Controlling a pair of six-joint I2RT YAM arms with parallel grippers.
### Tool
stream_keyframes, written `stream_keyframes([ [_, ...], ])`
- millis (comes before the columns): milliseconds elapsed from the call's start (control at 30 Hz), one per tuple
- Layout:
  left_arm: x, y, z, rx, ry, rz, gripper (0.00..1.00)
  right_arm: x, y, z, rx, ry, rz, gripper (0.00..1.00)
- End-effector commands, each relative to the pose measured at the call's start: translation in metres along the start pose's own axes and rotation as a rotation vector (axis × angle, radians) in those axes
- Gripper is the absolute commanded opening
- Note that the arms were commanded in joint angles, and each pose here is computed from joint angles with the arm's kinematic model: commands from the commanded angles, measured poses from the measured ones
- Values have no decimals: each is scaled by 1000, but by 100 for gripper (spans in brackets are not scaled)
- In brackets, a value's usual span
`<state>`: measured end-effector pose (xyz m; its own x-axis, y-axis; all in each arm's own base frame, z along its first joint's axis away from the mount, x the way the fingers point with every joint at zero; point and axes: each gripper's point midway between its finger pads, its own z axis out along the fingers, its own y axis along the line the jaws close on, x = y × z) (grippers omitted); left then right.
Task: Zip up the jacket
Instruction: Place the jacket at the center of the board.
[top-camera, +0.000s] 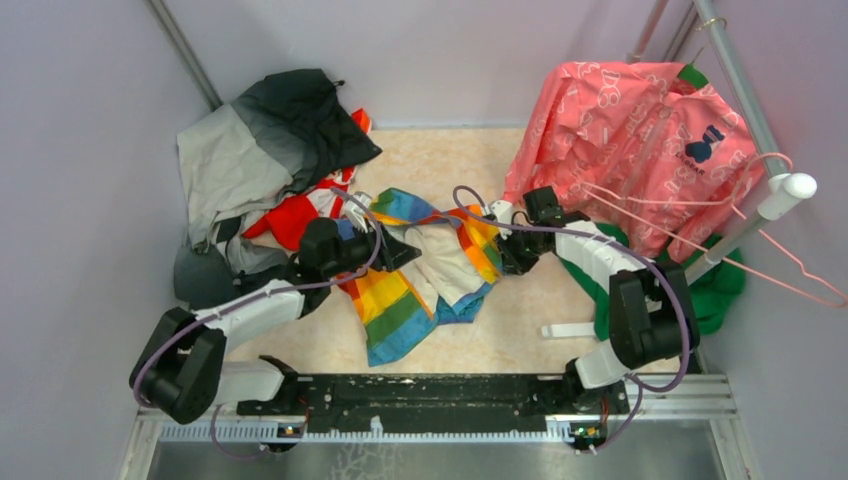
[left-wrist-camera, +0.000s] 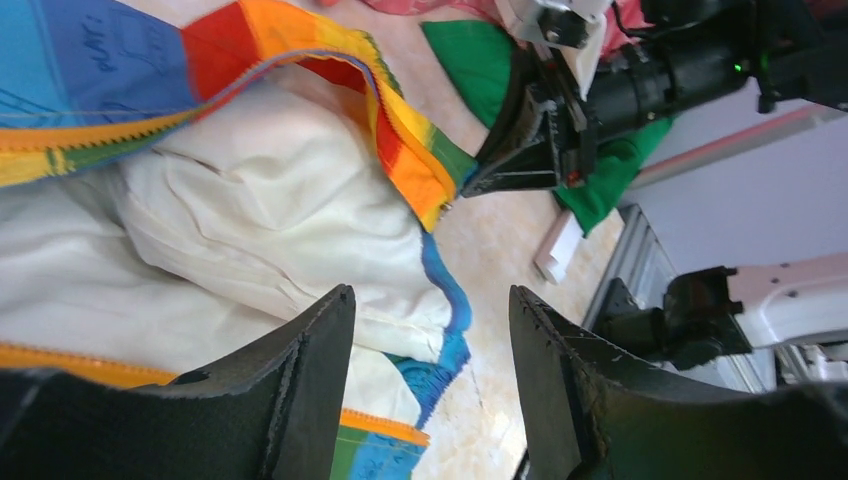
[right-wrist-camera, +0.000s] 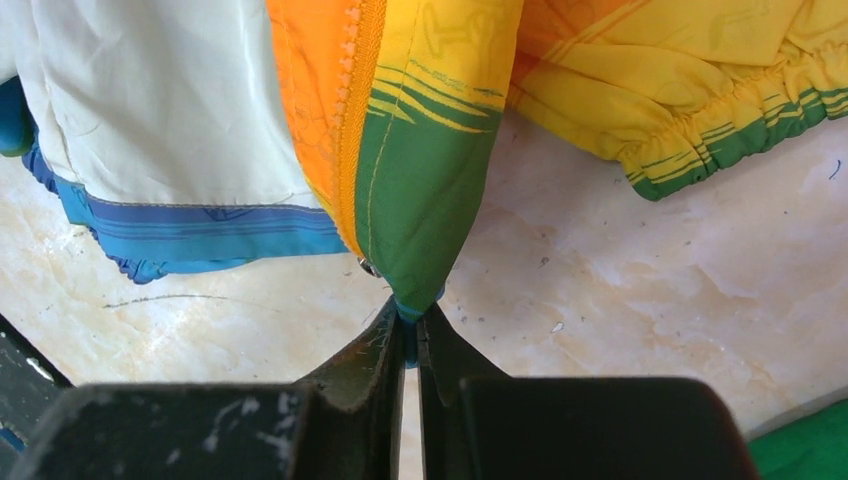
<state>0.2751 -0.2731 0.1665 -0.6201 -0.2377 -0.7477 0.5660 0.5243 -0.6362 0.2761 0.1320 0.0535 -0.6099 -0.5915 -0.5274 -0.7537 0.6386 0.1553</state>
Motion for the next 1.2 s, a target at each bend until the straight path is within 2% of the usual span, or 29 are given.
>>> stream_keyframes([
  [0,2,-28,-13,148,-22,-35,64,-14,4,-1,-31,-51,0,10],
  [167,9,-37,-25,185,-31,-57,64,-11,0,2,-15,-35,9,23],
  [667,2,-47,-62,167,-142,-1,68,-15,-11,-4,50,-58,8,44],
  [800,-3,-50,-70,163,-179,18,73,-18,-12,-6,59,-70,0,47],
  [900,-5,-49,-75,153,-213,23,83,-20,-12,-8,66,-81,-6,51],
  [967,-6,-46,-78,138,-238,20,95,-21,-12,-11,70,-91,-14,53],
  [1000,-6,-45,-80,134,-250,15,98,-22,-12,-12,73,-97,-17,54],
  [1167,-8,-39,-90,108,-324,-38,99,-26,-11,-17,78,-123,-36,56],
])
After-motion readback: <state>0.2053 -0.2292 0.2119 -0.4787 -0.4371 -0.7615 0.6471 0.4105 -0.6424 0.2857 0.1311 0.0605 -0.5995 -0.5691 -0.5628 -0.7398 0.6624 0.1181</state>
